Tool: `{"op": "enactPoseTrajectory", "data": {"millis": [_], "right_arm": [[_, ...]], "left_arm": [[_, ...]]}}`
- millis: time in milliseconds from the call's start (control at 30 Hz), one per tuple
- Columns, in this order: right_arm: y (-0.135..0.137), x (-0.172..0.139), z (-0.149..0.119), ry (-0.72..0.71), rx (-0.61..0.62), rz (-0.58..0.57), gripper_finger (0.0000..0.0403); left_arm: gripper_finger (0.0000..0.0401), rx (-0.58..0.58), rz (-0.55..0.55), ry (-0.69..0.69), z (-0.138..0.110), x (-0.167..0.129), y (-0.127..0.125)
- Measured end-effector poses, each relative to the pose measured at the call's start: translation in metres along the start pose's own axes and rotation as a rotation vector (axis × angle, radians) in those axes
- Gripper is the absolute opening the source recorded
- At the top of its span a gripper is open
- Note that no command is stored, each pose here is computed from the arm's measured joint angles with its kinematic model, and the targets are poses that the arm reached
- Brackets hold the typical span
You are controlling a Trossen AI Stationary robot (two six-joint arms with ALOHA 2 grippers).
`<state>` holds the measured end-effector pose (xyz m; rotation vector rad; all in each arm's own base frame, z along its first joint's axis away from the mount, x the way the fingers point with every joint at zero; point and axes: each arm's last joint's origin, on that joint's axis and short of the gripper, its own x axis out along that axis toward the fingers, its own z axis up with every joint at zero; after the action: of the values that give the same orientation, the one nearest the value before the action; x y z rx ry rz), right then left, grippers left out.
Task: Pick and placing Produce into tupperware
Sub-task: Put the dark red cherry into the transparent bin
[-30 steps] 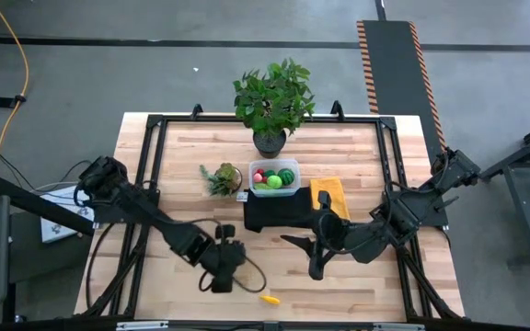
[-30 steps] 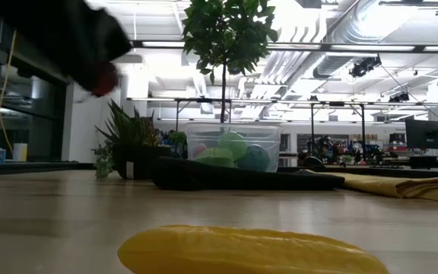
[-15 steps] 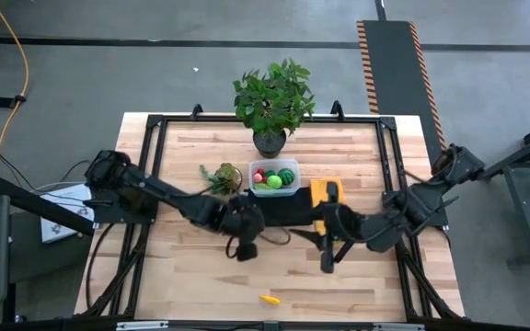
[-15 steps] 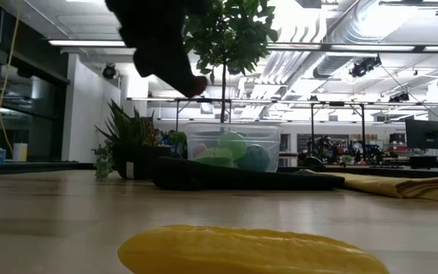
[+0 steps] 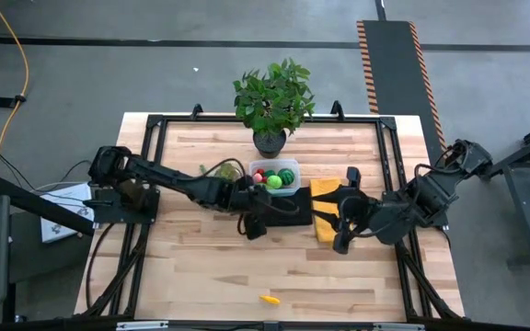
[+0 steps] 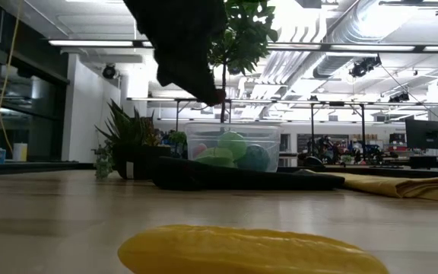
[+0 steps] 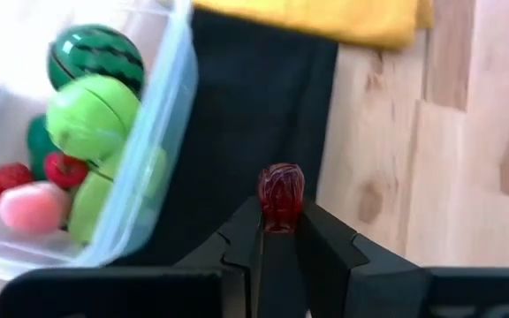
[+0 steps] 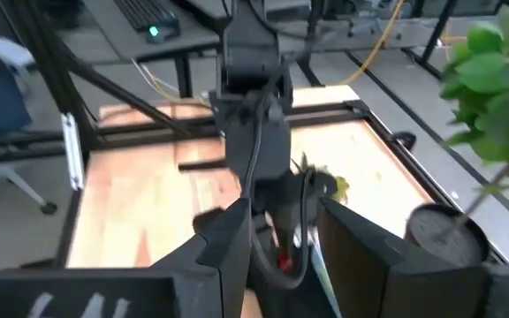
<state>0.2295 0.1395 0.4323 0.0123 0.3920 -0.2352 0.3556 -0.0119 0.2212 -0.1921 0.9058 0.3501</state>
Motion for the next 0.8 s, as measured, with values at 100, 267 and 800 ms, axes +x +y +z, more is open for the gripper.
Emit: {"op": "enactPoseTrajectory", "data": {"millis": [100, 267, 800], "right_arm": [[-0.002, 0.0, -0.004, 0.034, -0.015, -0.015, 0.0124], [-0.01, -0.003, -0.011, 0.087, -0.037, -0.079, 0.0124], [-0.053, -0.014, -0.015, 0.148, 0.069, -0.265, 0.0124]], "left_arm": [[0.0053, -0.029, 0.008, -0.023, 0.006, 0.003, 0.009], [0.0053, -0.072, 0.03, -0.049, 0.014, 0.006, 0.025], [0.0053, -0.024, 0.134, -0.038, 0.024, 0.013, 0.073]]}}
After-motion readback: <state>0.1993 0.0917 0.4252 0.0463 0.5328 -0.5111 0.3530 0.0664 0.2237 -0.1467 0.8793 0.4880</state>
